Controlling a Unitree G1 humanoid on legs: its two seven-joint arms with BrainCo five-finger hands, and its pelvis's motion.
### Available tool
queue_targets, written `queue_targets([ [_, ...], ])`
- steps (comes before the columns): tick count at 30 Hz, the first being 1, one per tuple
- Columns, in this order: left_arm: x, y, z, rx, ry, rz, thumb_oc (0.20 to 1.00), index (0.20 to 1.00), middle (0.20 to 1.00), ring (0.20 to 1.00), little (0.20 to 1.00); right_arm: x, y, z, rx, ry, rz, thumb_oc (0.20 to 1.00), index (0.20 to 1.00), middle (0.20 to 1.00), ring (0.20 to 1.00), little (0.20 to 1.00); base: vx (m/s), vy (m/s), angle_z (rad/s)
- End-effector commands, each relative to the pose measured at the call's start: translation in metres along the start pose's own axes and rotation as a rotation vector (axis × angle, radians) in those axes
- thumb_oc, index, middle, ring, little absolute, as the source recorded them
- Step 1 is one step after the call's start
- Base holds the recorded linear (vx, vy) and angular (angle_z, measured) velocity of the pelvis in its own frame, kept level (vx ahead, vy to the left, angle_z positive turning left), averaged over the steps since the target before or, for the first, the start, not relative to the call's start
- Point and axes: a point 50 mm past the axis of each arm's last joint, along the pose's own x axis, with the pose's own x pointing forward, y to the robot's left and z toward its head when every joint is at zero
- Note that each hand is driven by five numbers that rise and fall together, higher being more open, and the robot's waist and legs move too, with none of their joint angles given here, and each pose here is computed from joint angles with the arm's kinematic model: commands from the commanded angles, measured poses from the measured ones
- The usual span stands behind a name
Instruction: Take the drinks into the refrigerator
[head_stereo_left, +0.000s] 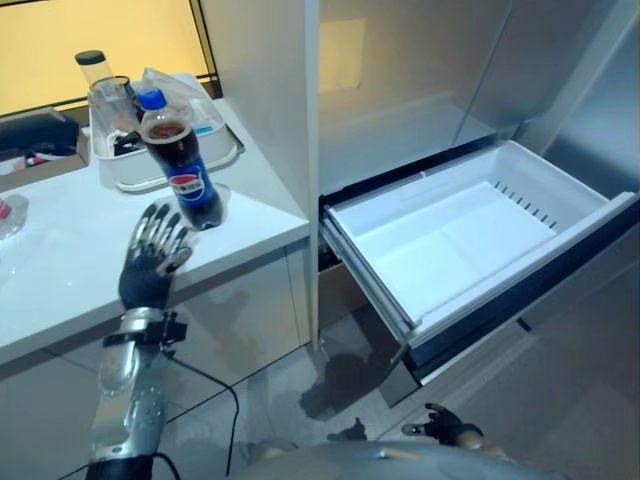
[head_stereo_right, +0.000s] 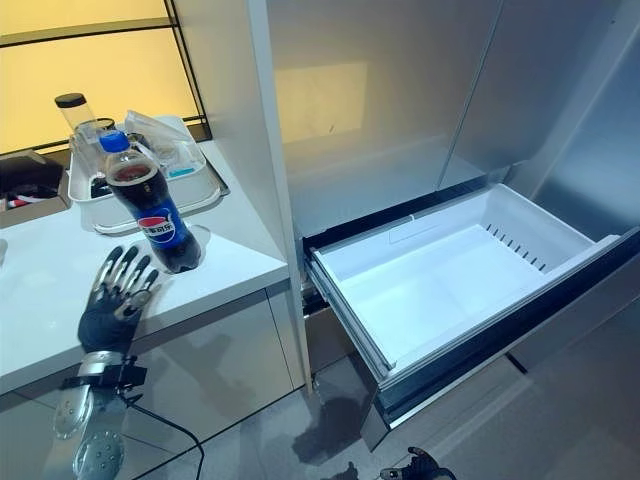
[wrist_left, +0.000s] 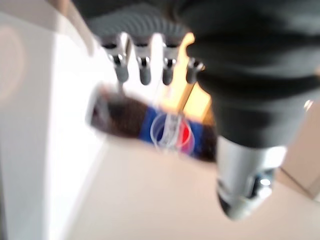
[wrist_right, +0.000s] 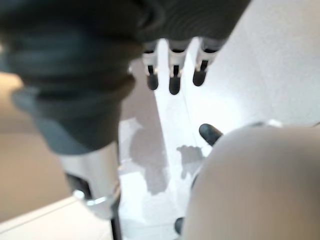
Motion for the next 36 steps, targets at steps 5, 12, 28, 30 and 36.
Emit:
queue_targets([
  [5,0.003,-0.001,0.019,0.068,-0.141,0.128,1.0,1.0,1.0,1.0,1.0,0.003,-0.012,0.03,-0.003,-0.091,-0.062,1.0,1.0,1.0,1.0,1.0,0.0,-0.007,0.06],
  [12,0.026,-0.005,0.023,0.238,-0.157,0.173,1.0,1.0,1.0,1.0,1.0,0.003,-0.014,0.032,-0.03,-0.113,-0.08,1.0,1.0,1.0,1.0,1.0,0.0,-0.002,0.04],
  [28,0.1,-0.038,0.01,0.305,-0.056,0.108,1.0,1.0,1.0,1.0,1.0,0.0,0.009,0.013,-0.08,-0.062,-0.033,1.0,1.0,1.0,1.0,1.0,0.01,-0.001,-0.03],
  [30,0.105,-0.037,0.008,0.295,-0.038,0.111,1.0,1.0,1.0,1.0,1.0,-0.001,0.011,0.011,-0.074,-0.056,-0.031,1.0,1.0,1.0,1.0,1.0,0.01,-0.001,-0.13],
  [36,0.116,-0.033,0.009,0.281,-0.008,0.116,1.0,1.0,1.0,1.0,1.0,-0.001,0.015,0.005,-0.076,-0.038,-0.025,1.0,1.0,1.0,1.0,1.0,0.01,0.001,-0.04],
])
